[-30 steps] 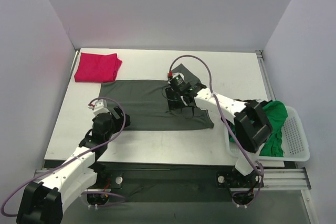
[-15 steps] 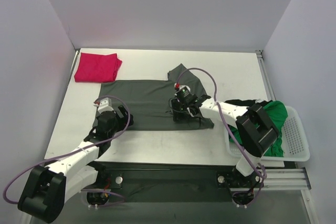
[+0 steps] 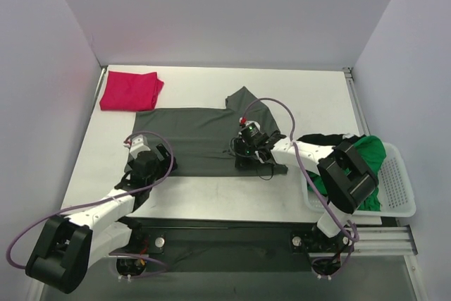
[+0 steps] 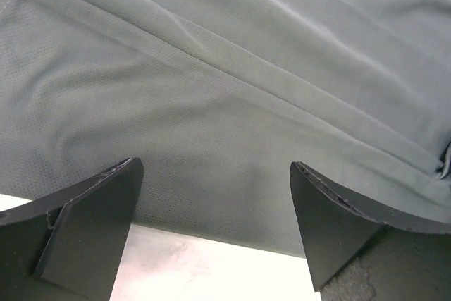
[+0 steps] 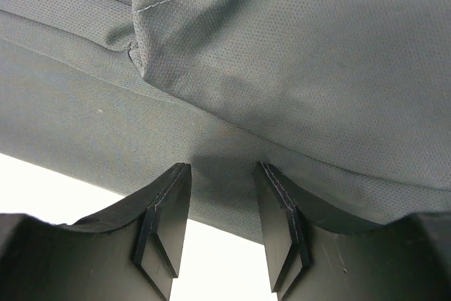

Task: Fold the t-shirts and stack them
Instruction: Fold the flattened tshirt in 1/3 of the way

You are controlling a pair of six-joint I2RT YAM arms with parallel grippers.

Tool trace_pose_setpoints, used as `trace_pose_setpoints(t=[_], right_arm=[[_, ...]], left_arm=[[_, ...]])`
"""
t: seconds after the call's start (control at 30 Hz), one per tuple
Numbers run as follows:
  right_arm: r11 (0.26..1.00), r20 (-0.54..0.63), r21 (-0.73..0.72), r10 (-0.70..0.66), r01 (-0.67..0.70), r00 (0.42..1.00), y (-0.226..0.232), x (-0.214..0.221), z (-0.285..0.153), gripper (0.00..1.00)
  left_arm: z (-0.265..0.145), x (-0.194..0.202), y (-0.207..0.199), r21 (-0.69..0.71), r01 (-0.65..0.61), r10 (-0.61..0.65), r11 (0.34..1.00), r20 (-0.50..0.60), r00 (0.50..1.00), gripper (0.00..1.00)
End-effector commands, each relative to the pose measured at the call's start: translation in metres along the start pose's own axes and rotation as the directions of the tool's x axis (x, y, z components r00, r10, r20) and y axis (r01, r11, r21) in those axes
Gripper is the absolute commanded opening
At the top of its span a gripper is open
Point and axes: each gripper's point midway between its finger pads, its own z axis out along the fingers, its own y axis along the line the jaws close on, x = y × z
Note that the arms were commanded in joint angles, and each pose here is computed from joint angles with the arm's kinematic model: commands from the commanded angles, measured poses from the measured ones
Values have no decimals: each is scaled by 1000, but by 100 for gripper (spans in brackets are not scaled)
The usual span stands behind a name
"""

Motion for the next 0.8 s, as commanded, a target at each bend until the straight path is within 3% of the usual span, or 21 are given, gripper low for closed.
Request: trace_pose_setpoints(t=[0.0, 0.23, 0.57, 0.77], right_arm=[[999, -97, 49, 6, -1, 995, -13, 37, -8, 42], [996, -97, 91, 11, -2, 995, -22, 59, -23, 42], [994, -106, 105, 2, 9, 994, -31, 86, -40, 43], [995, -53, 94, -25, 30, 998, -29, 77, -51, 43]], left_arm=[[-6, 5, 7, -33, 46, -46, 998, -14, 999, 97], [-18, 4, 13, -73, 72, -74, 995, -20, 997, 97], [-40, 5, 4, -18, 58, -59, 998, -23, 998, 97], [-43, -5, -27, 133, -33, 33, 991, 2, 999, 97]])
